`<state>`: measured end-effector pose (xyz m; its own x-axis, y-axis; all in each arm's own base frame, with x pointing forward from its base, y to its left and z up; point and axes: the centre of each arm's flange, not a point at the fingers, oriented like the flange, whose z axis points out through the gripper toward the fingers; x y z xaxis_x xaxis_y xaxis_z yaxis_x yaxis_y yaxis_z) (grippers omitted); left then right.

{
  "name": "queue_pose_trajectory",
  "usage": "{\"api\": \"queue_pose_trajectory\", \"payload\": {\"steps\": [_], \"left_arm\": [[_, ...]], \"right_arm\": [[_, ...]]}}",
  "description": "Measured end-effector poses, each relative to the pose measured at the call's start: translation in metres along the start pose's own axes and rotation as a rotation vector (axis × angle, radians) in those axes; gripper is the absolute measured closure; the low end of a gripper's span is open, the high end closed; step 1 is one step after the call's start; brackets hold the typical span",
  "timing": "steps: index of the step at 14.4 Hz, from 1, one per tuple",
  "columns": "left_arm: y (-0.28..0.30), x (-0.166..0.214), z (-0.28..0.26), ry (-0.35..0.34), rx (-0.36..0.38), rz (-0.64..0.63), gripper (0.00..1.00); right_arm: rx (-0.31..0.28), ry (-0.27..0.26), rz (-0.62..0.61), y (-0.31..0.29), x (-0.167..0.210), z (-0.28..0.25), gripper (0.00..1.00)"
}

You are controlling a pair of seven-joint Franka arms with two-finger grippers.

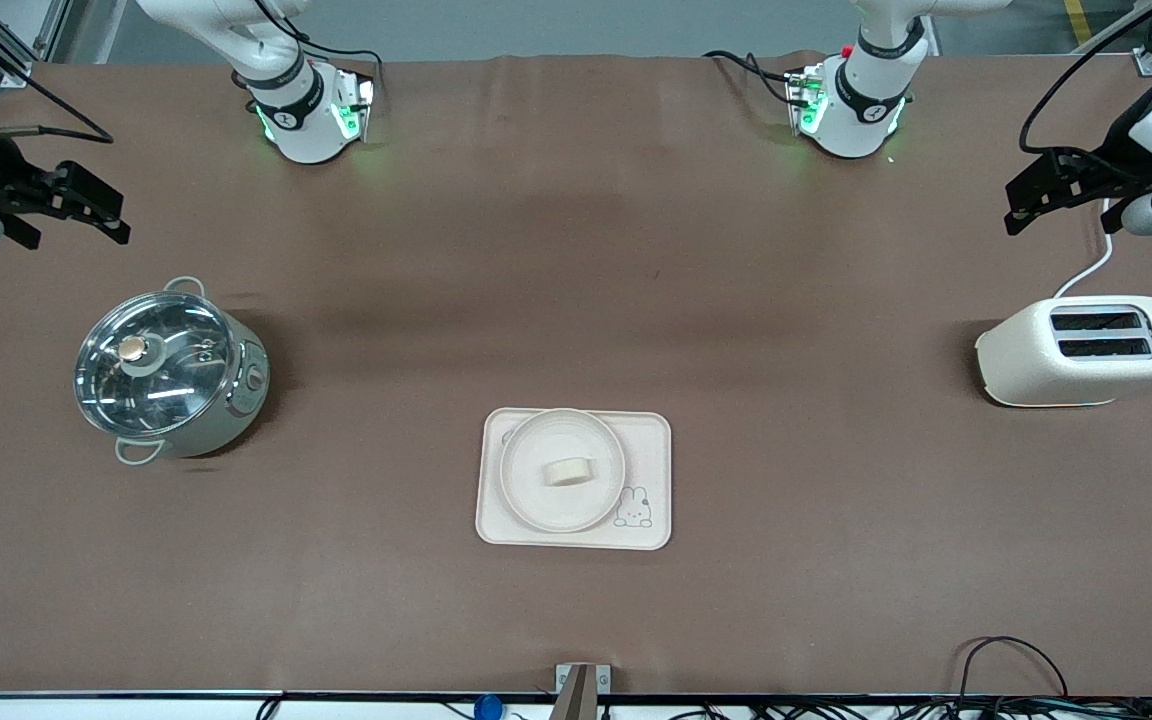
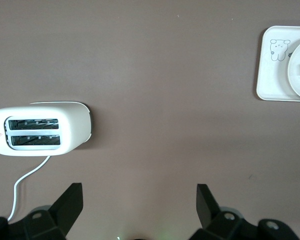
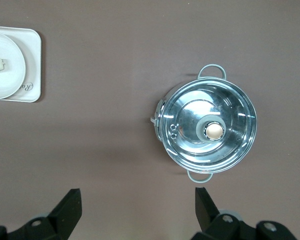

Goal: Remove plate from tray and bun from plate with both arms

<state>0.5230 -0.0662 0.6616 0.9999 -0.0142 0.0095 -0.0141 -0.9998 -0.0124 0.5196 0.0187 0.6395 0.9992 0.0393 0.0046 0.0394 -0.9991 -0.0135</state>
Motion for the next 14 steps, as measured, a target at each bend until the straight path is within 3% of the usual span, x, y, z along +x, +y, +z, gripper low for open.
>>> {"api": "queue_pose_trajectory", "payload": {"steps": [6,10,14], "left_arm": [[0.000,0.001,0.000,0.000,0.000,0.000,0.00],[0.001,0.010,0.002,0.004,-0.002,0.001,0.00],[0.002,0.014,0.007,-0.005,-0.002,0.003,0.00]], "right_arm": [[0.017,0.000,0.055,0.028,0.006,0.008,0.00],[0.190,0.019,-0.014,-0.046,0.053,0.066,0.00],[0.287,-0.010,0.009,-0.147,0.108,0.198,0.00]]}}
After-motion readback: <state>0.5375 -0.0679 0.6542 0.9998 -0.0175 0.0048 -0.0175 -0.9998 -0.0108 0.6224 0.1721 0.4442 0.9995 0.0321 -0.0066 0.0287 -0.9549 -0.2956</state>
